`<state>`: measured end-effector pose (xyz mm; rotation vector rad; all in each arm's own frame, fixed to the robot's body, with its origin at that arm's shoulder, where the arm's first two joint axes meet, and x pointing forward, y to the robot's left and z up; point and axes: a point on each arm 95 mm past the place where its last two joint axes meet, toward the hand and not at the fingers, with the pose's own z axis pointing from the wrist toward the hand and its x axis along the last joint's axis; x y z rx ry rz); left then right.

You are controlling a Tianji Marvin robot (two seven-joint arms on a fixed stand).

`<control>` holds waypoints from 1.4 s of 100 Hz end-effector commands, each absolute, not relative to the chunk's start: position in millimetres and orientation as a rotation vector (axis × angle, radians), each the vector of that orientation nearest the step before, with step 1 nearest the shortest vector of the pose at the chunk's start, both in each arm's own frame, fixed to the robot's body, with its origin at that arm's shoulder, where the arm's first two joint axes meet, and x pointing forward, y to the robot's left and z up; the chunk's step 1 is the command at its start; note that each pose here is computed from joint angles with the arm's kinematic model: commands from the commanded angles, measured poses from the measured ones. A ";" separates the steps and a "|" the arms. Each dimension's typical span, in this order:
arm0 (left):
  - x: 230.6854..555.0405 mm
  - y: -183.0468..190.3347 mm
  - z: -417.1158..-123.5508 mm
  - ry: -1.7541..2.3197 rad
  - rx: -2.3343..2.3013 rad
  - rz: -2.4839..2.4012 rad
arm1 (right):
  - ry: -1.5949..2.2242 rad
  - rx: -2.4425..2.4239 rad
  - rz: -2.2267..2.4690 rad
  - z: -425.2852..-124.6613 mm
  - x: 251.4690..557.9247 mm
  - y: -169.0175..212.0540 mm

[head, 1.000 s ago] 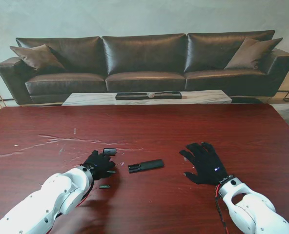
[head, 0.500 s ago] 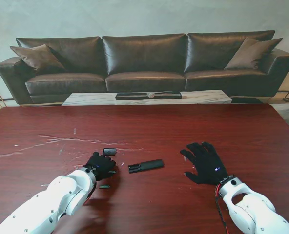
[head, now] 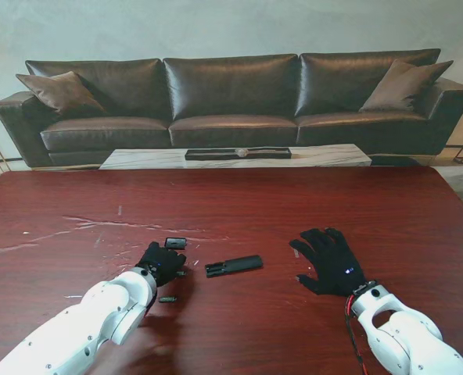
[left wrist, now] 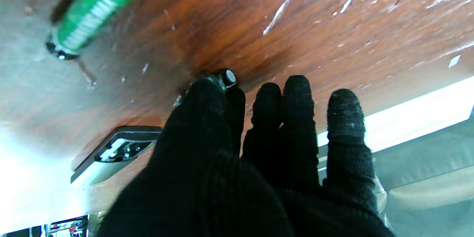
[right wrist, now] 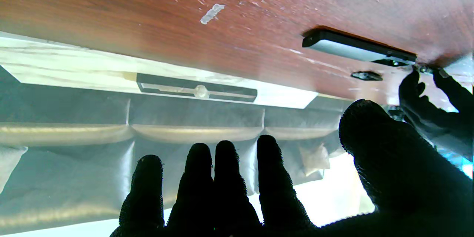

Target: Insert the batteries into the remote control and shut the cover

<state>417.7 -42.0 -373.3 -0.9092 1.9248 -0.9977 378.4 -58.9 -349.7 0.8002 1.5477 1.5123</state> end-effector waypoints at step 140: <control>404.6 -38.2 -412.5 2.083 -0.941 -0.674 | 1.534 0.801 1.529 -350.5 374.8 -58.3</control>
